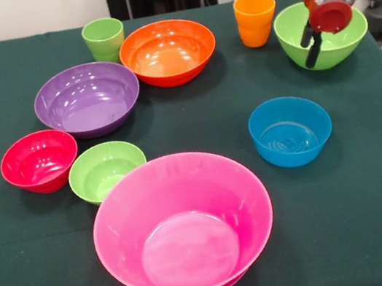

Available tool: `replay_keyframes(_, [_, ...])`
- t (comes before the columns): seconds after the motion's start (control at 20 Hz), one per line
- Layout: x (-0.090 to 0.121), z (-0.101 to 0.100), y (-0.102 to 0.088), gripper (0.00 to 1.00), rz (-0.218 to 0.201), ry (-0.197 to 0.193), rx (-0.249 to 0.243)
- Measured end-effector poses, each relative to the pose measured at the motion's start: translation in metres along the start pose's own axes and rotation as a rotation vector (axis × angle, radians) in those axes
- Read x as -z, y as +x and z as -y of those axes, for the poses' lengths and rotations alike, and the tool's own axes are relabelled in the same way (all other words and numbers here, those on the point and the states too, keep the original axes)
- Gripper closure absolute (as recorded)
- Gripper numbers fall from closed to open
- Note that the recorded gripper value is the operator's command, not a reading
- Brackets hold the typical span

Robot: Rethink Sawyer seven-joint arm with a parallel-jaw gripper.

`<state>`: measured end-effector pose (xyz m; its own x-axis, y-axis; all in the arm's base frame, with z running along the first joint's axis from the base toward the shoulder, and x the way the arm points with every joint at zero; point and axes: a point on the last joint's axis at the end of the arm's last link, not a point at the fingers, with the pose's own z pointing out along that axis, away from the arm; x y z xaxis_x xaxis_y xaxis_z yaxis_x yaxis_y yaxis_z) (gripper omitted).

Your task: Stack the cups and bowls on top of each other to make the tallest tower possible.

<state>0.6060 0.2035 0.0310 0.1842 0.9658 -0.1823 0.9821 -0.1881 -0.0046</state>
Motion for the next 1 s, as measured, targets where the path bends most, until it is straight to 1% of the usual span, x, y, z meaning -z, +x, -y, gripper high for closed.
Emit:
replay_keyframes(0.4, [-0.003,0.009,0.020,0.00,-0.028,0.014,0.022])
replay_keyframes(0.7, [-0.003,0.014,0.027,0.00,-0.034,0.015,0.031])
replay_keyframes(0.85, [-0.006,0.015,0.026,0.00,-0.033,0.009,0.030])
replay_keyframes(1.0, [-0.010,0.015,0.027,0.00,-0.030,-0.011,0.031])
